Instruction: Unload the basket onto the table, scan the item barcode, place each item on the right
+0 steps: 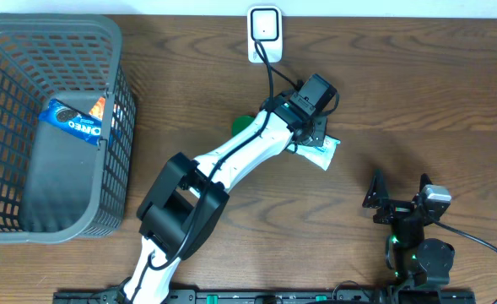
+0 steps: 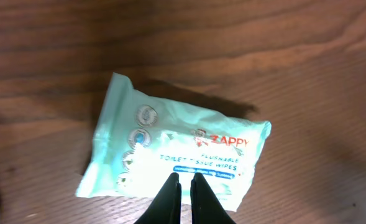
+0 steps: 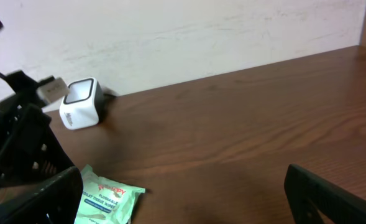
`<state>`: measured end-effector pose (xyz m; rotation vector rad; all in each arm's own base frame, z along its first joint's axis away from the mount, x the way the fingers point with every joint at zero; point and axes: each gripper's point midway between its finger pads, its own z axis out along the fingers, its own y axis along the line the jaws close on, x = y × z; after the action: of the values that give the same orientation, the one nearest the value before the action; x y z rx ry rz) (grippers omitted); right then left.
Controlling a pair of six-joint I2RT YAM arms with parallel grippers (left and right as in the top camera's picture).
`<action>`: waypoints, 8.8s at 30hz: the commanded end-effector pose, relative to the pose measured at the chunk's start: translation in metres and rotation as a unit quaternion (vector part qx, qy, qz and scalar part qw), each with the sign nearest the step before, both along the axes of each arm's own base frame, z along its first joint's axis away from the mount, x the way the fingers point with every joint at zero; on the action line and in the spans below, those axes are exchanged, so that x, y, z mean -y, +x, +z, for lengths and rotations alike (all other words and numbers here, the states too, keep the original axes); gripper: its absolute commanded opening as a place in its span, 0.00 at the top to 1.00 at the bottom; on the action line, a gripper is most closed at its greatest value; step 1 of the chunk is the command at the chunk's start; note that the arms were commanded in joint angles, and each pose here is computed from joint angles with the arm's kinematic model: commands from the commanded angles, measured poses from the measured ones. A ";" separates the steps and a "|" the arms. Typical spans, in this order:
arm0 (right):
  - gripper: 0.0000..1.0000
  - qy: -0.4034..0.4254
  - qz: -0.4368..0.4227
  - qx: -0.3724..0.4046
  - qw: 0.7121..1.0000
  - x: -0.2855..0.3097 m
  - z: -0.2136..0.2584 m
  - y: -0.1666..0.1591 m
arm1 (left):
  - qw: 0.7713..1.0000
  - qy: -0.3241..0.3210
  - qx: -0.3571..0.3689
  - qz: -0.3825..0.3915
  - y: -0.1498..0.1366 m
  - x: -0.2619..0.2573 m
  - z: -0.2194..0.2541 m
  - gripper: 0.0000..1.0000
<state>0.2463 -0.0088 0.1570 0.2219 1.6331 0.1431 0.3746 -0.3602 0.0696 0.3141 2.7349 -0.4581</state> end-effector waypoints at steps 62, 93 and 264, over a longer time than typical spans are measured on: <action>0.01 0.004 0.002 0.000 1.000 -0.001 0.000 0.000 | 0.731 0.140 0.000 0.668 -0.024 -0.521 0.137 0.02; 0.01 0.004 0.002 0.000 1.000 -0.001 0.000 0.000 | 0.705 0.208 -0.088 0.672 0.031 -0.559 -0.048 0.00; 0.01 0.004 0.002 0.000 1.000 -0.001 0.000 0.000 | 0.814 -0.040 -0.109 0.569 0.044 -0.495 0.048 0.02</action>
<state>0.2463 -0.0088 0.1570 0.2219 1.6331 0.1431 0.4141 0.1417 0.1263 -1.3687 2.4933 -0.2025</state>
